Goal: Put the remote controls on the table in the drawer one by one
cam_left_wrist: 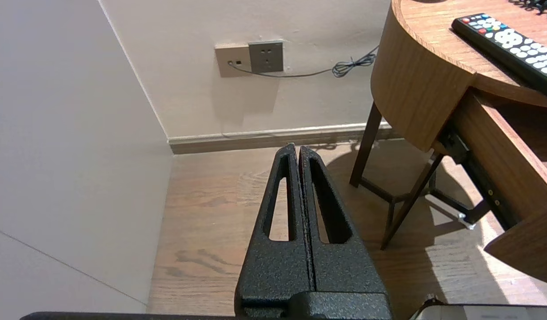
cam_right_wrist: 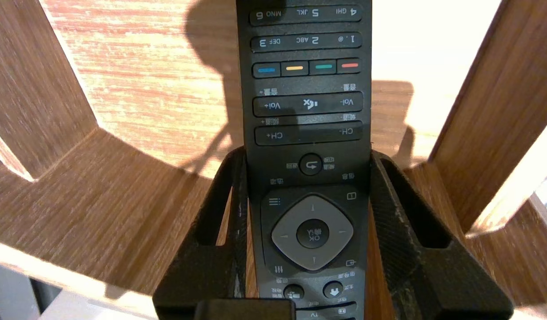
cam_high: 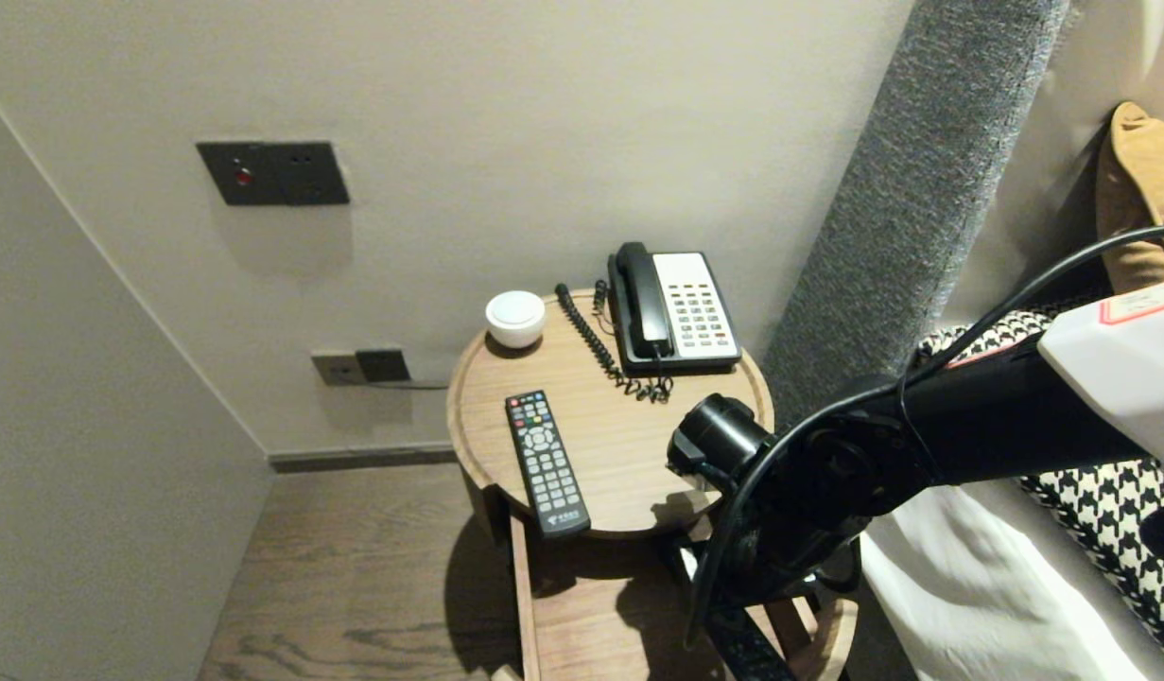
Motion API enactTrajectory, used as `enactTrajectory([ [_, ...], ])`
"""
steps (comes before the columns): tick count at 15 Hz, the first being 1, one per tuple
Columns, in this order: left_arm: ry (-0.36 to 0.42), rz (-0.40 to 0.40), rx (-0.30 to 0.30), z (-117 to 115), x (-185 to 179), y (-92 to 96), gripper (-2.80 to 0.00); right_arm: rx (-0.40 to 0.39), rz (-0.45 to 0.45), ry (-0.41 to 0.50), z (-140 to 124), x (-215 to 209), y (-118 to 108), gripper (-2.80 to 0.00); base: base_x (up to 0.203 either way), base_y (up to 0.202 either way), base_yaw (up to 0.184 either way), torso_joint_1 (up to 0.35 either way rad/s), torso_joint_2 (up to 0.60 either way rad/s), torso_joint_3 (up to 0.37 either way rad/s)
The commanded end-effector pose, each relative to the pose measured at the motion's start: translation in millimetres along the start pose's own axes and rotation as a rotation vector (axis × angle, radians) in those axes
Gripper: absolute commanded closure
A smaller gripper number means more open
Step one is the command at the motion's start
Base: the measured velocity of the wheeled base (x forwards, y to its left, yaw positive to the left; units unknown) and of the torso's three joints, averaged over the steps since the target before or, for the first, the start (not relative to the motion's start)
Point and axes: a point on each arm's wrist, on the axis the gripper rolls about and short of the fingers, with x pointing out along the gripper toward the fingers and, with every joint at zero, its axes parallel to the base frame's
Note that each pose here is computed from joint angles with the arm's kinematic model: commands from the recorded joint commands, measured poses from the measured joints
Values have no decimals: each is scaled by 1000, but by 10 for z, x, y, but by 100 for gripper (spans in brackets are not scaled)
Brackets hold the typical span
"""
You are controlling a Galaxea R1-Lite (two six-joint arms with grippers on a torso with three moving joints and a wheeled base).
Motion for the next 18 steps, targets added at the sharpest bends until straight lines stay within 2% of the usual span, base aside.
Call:
enactTrajectory([
  [1,0,0,2,0,0,0,0,2,-6,-8,4,40,5,0,0,0,0,0,0,0],
  [8,0,0,1,0,0,0,0,-1,-7,-65,-63,217,-21,0,0,0,0,0,0,0],
  [14,0,0,1,0,0,0,0,-1,-3,-76,-33,229,-1,0,0,0,0,0,0,0],
  [16,0,0,1,0,0,0,0,-6,-18,-61,-55,287,-1,0,0,0,0,0,0,0],
  [18,0,0,1,0,0,0,0,-5,-50,-88,-44,332,1,0,0,0,0,0,0,0],
])
